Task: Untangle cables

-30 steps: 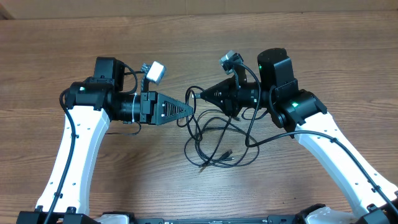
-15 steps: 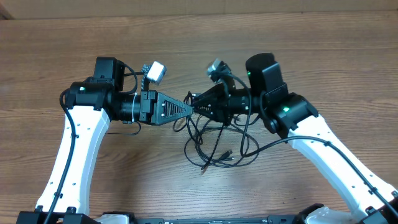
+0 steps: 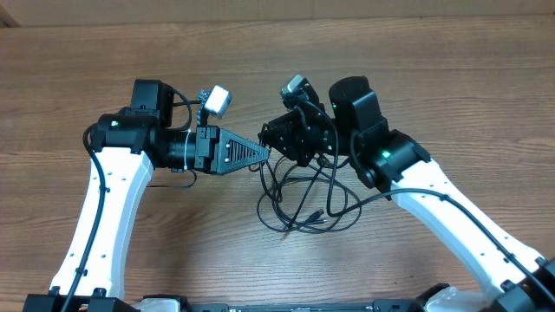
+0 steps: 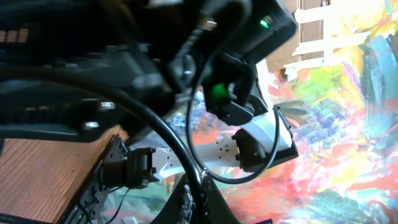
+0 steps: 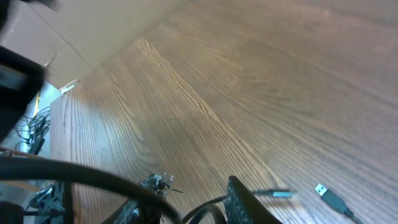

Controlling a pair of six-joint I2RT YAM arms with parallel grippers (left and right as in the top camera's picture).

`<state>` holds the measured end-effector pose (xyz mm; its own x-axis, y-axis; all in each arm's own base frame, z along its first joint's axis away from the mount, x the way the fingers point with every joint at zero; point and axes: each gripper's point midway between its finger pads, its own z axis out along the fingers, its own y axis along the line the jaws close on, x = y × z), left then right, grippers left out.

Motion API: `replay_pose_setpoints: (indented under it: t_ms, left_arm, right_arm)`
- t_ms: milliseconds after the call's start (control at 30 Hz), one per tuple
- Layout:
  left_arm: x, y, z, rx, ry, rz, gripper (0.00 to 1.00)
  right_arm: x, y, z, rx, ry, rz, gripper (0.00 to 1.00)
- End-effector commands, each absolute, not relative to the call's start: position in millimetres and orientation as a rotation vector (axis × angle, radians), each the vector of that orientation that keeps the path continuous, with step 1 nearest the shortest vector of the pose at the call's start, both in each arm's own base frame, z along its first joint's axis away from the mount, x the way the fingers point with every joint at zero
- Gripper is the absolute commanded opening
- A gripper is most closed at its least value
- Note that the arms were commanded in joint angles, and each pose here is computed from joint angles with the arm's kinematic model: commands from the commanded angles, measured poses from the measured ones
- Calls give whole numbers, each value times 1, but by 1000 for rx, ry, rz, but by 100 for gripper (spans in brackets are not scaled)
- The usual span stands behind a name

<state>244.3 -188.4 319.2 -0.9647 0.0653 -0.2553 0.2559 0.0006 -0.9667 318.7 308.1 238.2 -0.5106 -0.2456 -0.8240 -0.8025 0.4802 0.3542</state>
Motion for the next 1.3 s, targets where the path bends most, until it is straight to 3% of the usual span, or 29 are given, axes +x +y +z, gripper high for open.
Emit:
replay_pose_setpoints:
  t_ms: [0,33,67,200,267,433,467,500,800,1100,1267]
  left_arm:
    - [240,-190,325,345,2100,-2139,4]
    - [240,-190,325,345,2100,-2139,4]
    - [240,-190,325,344,2100,-2138,4]
    - [242,-190,317,346,2146,-2083,4]
    - [244,-189,308,343,2202,-2021,10]
    - [249,-185,281,333,2351,-1832,53]
    - [250,-184,277,330,2375,-1801,87]
    - [251,-182,272,329,2401,-1763,100]
    - [259,-167,237,313,2577,-1471,100]
    - [265,-149,212,298,2695,-1226,100]
    - [268,-134,197,286,2763,-1057,99]
  right_arm:
    - [318,314,229,-879,2023,1014,24]
    - [316,314,229,-885,2023,1026,6]
    - [316,314,228,-885,2027,1025,4]
    - [324,304,221,-840,2077,964,4]
    - [332,290,216,-781,2129,903,4]
    - [343,244,234,-645,2192,833,4]
    - [345,233,242,-614,2186,819,4]
    - [347,224,248,-590,2179,807,4]
    - [365,108,332,-271,1987,499,4]
    - [362,-27,493,-106,1503,-14,4]
    - [345,-143,508,160,1443,-426,4]
